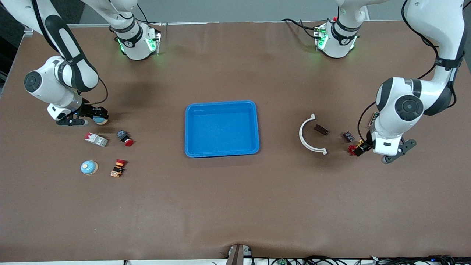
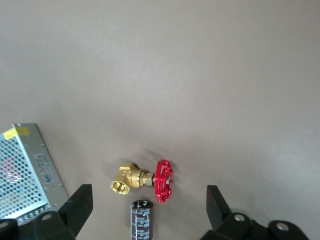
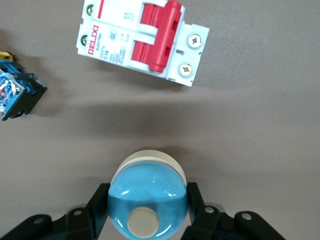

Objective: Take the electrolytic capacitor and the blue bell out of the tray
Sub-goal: 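Open the left gripper off the capacitor while the right gripper lowers the bell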

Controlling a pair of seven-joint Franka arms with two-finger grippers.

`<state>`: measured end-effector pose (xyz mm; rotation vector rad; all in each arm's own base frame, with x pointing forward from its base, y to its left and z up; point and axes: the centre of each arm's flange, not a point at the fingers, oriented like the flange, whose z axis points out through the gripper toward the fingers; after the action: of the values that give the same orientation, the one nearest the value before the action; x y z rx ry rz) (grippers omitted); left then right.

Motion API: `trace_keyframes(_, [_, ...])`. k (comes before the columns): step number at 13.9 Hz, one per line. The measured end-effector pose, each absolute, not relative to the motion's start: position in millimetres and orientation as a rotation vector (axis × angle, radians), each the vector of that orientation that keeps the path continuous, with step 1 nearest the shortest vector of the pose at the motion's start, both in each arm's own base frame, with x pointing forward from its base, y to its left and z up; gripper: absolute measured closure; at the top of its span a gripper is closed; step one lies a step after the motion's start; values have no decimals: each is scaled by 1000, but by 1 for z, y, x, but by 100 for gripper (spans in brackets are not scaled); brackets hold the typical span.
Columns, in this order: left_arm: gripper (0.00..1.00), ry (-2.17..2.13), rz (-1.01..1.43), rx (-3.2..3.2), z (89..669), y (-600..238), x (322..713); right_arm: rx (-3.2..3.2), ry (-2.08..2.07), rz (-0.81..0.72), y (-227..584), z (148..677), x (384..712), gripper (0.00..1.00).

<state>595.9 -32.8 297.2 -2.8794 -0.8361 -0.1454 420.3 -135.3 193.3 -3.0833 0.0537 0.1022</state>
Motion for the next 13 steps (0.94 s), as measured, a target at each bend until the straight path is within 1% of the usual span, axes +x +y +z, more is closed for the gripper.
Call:
trace_keyframes(4, [0,-840,-173,-2867,336,-38,618,-3089,55,93,-136,182,420,33])
trace_keyframes(9, [0,-767,-150,-2922,371,-44,634,-3088,53,104,-135,175,419,33])
trace_keyframes(13, [0,-711,-186,-2941,401,-45,647,-3087,49,104,-133,175,419,33])
